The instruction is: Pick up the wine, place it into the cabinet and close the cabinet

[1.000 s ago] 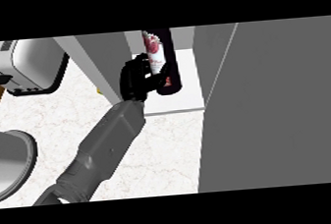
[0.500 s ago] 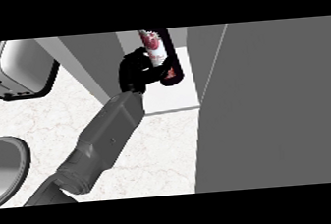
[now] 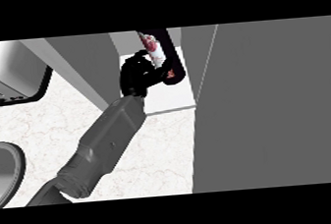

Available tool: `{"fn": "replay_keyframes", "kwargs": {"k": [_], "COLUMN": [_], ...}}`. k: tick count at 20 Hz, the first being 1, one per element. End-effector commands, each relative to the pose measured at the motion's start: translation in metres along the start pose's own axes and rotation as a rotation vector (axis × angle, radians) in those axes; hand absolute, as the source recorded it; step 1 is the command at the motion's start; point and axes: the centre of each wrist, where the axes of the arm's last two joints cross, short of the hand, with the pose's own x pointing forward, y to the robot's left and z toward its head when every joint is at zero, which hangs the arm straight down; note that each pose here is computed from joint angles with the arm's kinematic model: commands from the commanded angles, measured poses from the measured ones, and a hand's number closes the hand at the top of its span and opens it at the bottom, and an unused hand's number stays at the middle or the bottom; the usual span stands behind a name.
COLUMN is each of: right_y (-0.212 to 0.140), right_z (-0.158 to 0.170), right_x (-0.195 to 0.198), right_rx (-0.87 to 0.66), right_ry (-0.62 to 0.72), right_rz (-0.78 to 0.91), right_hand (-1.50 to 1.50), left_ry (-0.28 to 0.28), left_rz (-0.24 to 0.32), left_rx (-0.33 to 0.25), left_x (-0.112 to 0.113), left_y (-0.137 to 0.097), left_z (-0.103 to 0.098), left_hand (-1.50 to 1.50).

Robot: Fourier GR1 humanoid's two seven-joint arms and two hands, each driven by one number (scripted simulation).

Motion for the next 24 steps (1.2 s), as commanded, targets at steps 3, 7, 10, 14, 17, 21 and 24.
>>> {"fn": "replay_keyframes", "kwargs": {"k": [3,7,10,14,17,21,24], "right_y": [0.004,-0.003,-0.002,0.005,-0.001,0.0,0.004], "right_z": [0.0,-0.006,-0.016,-0.011,-0.005,-0.008,-0.006], "right_x": [0.002,-0.007,-0.006,-0.009,-0.009,-0.006,-0.007], "right_rx": [0.026,0.043,0.041,0.03,0.027,0.04,0.026], "right_ry": [-0.009,-0.01,-0.009,-0.005,-0.009,-0.01,-0.004], "right_rz": [-0.011,-0.001,-0.013,-0.019,-0.014,-0.006,-0.008], "right_hand": [-1.5,-1.5,-1.5,-1.5,-1.5,-1.5,-1.5], "left_ry": [0.01,0.012,-0.004,-0.026,-0.018,-0.045,-0.046], "left_rz": [-0.004,0.013,0.034,0.059,0.06,0.08,0.074], "left_rx": [-0.001,-0.015,0.011,0.046,0.065,0.08,0.092], "left_x": [-0.017,-0.009,-0.008,-0.003,-0.006,0.002,-0.001], "left_y": [0.011,-0.007,-0.011,-0.018,-0.019,-0.025,-0.026], "left_z": [0.014,0.015,0.015,0.014,0.017,0.011,0.015], "left_hand": [1.5,1.5,1.5,1.5,-1.5,-1.5,-1.5]}}
